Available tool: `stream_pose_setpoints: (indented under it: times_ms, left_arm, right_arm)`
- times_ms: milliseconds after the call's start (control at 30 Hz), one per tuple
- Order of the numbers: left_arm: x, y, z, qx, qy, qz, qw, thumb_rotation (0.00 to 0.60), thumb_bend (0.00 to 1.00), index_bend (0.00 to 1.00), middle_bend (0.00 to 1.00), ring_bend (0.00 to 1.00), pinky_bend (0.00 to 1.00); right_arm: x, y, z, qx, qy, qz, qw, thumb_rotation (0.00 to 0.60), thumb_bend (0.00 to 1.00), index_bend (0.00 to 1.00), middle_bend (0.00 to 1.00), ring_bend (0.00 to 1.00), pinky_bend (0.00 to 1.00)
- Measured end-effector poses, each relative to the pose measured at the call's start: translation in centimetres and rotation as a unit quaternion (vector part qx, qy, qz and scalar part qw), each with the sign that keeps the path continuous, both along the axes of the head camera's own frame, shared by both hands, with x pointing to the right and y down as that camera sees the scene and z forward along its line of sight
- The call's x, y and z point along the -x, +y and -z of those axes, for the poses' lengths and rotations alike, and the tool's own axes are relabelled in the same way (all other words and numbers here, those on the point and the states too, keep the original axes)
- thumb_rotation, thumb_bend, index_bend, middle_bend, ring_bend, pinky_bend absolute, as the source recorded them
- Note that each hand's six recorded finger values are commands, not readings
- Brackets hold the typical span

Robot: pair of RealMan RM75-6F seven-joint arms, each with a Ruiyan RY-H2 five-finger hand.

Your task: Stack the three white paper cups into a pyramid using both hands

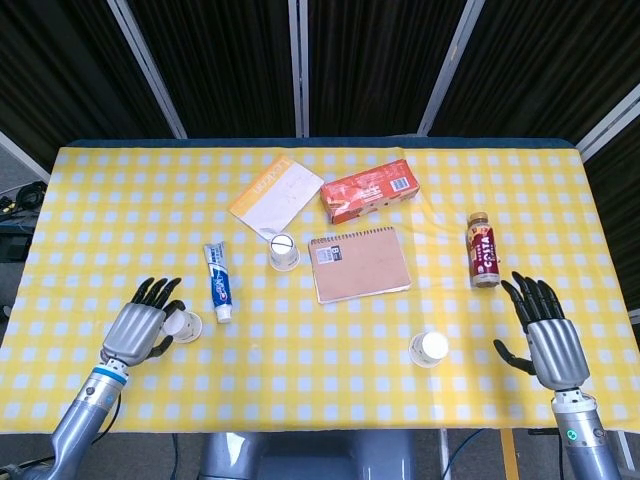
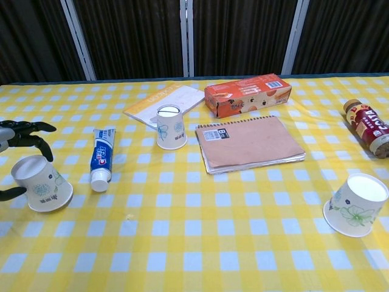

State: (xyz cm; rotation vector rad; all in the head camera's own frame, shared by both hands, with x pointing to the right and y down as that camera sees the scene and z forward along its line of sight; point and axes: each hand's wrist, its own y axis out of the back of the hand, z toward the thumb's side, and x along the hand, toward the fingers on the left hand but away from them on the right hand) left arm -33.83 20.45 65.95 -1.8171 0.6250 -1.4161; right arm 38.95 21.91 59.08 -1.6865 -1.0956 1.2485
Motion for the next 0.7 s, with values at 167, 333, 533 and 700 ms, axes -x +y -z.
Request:
stream_pose_setpoints:
  times_ms: [167, 333, 533, 700]
  left_arm:
    - [-0.4, -0.7, 1.4, -0.017, 0.017, -0.002, 0.9997, 0.6, 0.37, 0.35, 0.0, 0.0, 0.0]
    - [-1.0, -2.0, 2.9, -0.033, 0.03, -0.006, 0.999, 0.6, 0.37, 0.35, 0.0, 0.0, 0.0]
    - [-2.6, -4.3, 4.5, -0.049, 0.047, -0.013, 0.9976, 0.6, 0.37, 0.35, 0.0, 0.0, 0.0]
    - [-4.1, -6.8, 4.9, -0.056, 0.051, -0.02, 0.9969, 0.6, 0.37, 0.36, 0.0, 0.0, 0.0]
  right_arm:
    - [0.0, 0.0, -0.1, 0.001, 0.001, 0.0, 1.0, 0.6, 0.15, 0.01, 0.0, 0.0, 0.0]
    - [-0.1, -0.1, -0.3, 0.004, 0.0, -0.002, 1.0, 0.6, 0.16, 0.01, 0.0, 0.0, 0.0]
    - [-0.4, -0.3, -0.6, 0.011, 0.0, -0.008, 0.9999, 0.6, 0.15, 0.01, 0.0, 0.0, 0.0]
    - [-0.9, -0.6, -0.9, 0.016, -0.001, -0.016, 0.9997, 0.6, 0.15, 0.01, 0.0, 0.0, 0.0]
